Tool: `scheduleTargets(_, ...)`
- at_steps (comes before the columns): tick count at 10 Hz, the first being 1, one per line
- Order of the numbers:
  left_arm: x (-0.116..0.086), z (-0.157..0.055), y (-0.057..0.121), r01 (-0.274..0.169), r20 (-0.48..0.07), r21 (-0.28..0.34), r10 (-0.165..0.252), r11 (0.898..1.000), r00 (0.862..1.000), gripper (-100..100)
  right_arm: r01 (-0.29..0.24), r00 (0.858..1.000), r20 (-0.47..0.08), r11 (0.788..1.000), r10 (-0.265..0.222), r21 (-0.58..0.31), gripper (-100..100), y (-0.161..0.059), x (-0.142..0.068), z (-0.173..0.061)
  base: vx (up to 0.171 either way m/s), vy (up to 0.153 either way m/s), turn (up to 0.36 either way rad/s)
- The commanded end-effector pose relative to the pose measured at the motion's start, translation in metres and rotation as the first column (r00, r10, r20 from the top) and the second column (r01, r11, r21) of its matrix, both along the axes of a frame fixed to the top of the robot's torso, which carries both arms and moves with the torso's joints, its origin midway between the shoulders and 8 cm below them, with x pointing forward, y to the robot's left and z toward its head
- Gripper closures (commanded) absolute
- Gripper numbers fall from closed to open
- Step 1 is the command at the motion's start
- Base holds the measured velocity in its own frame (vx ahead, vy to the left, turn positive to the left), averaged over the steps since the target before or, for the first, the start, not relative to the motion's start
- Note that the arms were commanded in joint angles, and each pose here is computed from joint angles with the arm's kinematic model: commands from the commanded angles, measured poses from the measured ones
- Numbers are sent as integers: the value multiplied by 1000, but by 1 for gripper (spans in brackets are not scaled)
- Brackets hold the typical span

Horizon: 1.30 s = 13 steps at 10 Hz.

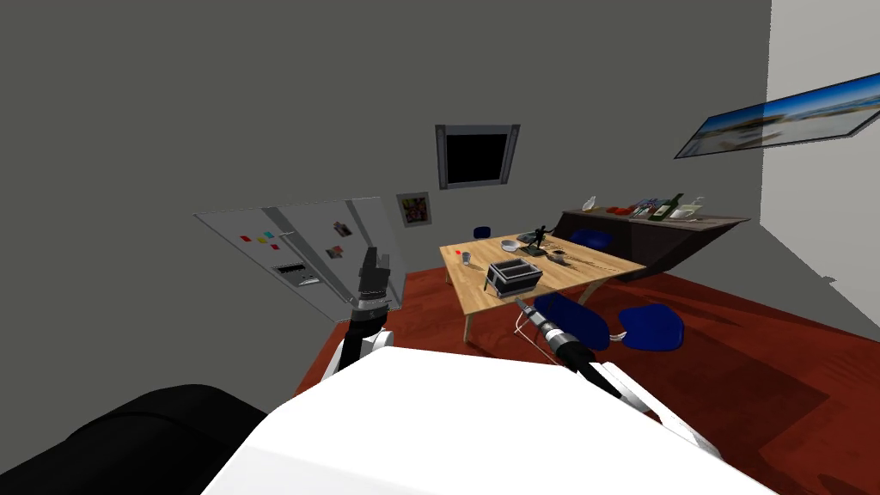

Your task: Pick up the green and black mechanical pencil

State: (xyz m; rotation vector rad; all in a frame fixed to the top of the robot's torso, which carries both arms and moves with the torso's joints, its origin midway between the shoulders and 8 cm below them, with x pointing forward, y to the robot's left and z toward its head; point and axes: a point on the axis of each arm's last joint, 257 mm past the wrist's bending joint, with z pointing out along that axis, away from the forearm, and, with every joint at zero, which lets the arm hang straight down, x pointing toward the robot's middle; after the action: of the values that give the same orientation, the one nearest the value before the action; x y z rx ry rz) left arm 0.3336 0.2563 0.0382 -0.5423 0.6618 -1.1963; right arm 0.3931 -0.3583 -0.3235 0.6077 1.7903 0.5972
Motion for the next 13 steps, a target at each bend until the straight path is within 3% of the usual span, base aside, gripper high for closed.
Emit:
scheduleTargets(1,0,0,0,0,0,0,0,1000,1000,0,9,999,-48,998,-12,-65,-100,-18,-1,-16,-4,124,47)
scheduleTargets(4,0,0,0,0,0,0,0,1000,1000,0,17,987,-152,976,-51,-218,-100,-64,-11,-51,17,163,73)
scheduleTargets(7,0,0,0,0,0,0,0,1000,1000,0,15,967,-235,938,-102,-346,-100,-108,-21,-75,71,173,108)
scheduleTargets(11,0,0,0,0,0,0,0,1000,1000,0,8,934,-312,883,-174,-469,-100,-156,-34,-96,97,100,142)
scheduleTargets(12,0,0,0,0,0,0,0,1000,1000,0,8,934,-312,883,-174,-469,-100,-156,-34,-96,61,71,38)
scheduleTargets(13,0,0,0,0,0,0,0,1000,1000,0,4,917,-340,859,-207,-512,-100,-174,-39,-103,84,77,195)
